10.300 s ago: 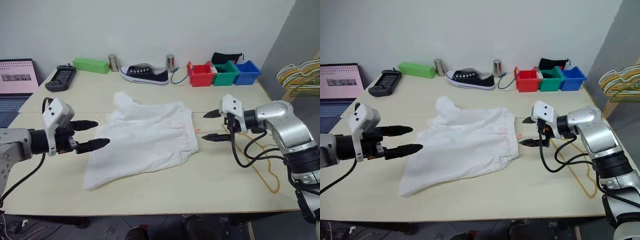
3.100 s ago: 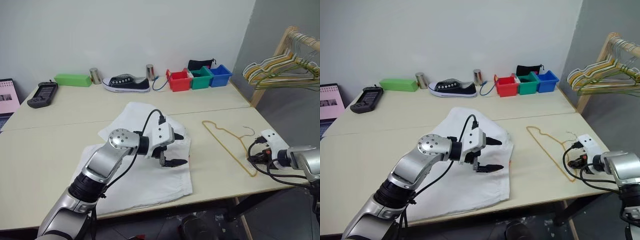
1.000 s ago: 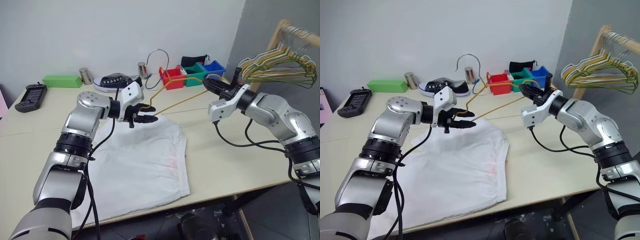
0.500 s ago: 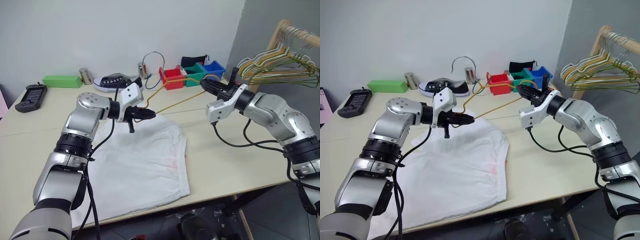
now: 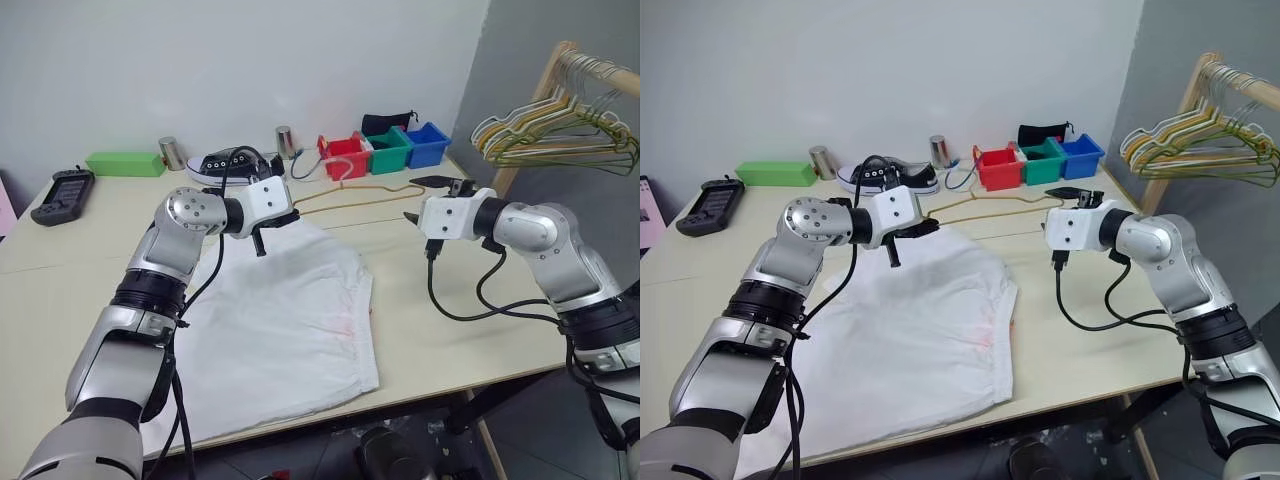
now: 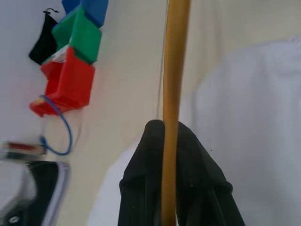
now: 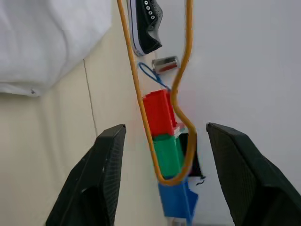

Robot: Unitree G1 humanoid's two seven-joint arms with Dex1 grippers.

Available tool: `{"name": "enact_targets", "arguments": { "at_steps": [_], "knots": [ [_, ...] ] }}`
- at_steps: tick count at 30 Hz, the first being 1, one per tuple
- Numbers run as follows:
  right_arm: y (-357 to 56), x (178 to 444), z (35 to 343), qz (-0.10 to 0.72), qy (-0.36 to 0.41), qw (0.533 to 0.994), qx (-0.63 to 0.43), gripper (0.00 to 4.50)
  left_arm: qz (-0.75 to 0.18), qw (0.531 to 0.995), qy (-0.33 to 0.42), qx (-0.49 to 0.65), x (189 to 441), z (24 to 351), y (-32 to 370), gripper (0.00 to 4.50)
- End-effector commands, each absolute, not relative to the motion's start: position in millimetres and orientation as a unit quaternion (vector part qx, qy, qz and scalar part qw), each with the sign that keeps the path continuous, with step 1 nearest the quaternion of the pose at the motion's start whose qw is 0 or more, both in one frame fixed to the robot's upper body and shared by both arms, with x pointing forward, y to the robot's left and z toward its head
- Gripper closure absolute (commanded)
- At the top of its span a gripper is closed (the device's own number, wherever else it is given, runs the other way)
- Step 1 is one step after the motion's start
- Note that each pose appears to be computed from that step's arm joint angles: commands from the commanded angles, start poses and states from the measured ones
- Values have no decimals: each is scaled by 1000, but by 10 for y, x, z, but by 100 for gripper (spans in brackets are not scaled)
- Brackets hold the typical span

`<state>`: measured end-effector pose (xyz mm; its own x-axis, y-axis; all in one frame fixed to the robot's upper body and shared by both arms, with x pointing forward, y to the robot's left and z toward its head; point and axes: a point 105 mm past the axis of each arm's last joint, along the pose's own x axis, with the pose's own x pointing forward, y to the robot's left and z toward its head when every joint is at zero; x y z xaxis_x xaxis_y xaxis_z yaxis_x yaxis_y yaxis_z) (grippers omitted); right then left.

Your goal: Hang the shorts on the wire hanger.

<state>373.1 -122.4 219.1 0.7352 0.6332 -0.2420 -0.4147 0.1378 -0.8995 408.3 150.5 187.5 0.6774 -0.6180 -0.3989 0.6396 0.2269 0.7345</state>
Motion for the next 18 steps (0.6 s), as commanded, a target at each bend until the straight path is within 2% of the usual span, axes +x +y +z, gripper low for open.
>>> {"name": "enact_targets", "arguments": {
  "at_steps": [1, 2, 6, 13, 16, 18],
  "knots": [
    [-1288, 3777, 2353, 328, -82, 768, -544, 46, -378, 743, -59, 549, 4047, 2120, 1398, 450],
    [-1300, 3796, 2341, 326, -72, 765, -551, 30, -378, 734, -69, 560, 4027, 2136, 1366, 450],
    [-1359, 3855, 2217, 331, -26, 757, -562, 30, -373, 709, -104, 590, 3975, 2225, 1238, 450],
    [-1452, 3977, 2094, 318, 11, 761, -565, 30, -375, 688, -117, 611, 3919, 2208, 1169, 450],
    [-1478, 4003, 2096, 312, 14, 761, -568, 78, -375, 687, -116, 612, 3911, 2200, 1177, 450],
    [-1479, 4010, 2107, 311, 12, 763, -567, 127, -375, 687, -116, 612, 3904, 2201, 1171, 450]
  ]
}}
